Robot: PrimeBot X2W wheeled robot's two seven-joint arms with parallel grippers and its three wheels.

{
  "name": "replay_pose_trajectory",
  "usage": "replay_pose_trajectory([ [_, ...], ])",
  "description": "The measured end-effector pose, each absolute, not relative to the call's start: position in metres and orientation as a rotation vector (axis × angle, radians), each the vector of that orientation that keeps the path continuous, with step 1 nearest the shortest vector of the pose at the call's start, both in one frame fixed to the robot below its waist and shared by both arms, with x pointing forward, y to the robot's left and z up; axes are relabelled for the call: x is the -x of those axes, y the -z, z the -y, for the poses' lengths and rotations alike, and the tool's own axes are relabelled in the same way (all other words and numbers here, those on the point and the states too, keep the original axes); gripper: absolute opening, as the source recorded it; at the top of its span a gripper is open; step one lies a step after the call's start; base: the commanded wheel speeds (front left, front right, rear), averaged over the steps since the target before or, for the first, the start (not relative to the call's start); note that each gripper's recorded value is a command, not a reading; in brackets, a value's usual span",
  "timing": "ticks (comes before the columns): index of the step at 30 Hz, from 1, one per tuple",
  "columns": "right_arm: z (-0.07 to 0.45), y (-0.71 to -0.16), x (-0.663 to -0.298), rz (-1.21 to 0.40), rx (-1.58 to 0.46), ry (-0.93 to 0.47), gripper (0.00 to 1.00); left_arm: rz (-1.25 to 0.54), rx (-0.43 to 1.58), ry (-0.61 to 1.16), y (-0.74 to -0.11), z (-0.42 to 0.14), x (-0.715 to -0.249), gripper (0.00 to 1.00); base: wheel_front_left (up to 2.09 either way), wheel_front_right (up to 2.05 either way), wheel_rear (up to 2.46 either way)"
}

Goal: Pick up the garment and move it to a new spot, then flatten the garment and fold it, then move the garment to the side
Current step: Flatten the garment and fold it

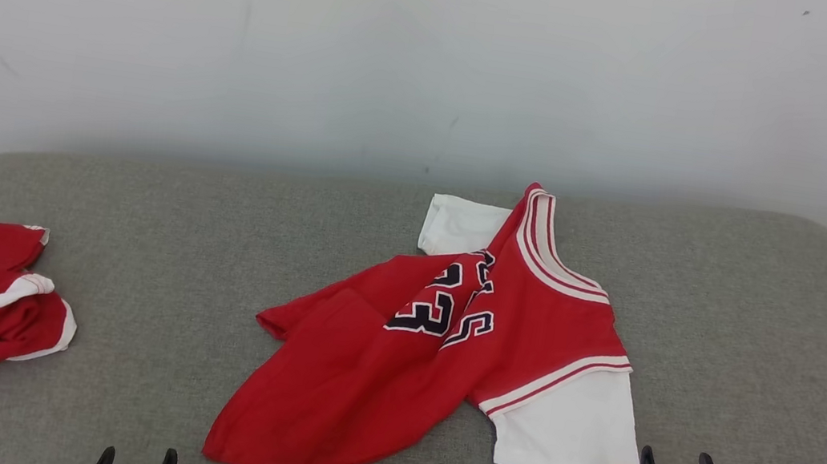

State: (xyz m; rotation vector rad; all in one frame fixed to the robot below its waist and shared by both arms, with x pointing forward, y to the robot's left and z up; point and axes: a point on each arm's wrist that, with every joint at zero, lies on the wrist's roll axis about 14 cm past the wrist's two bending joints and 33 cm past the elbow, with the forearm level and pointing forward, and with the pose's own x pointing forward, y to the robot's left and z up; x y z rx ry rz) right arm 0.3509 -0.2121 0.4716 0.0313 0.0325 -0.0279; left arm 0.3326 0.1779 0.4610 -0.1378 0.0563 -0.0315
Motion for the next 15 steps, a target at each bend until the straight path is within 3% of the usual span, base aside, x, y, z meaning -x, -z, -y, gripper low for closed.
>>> replay_pose_trajectory([
  [15,0.207,-0.447,-0.343,-0.108,-0.062,0.024,1.00,-0.077,0.160,0.066,-0.456,-0.165,-0.337,1.00,0.00,0.00,0.00],
])
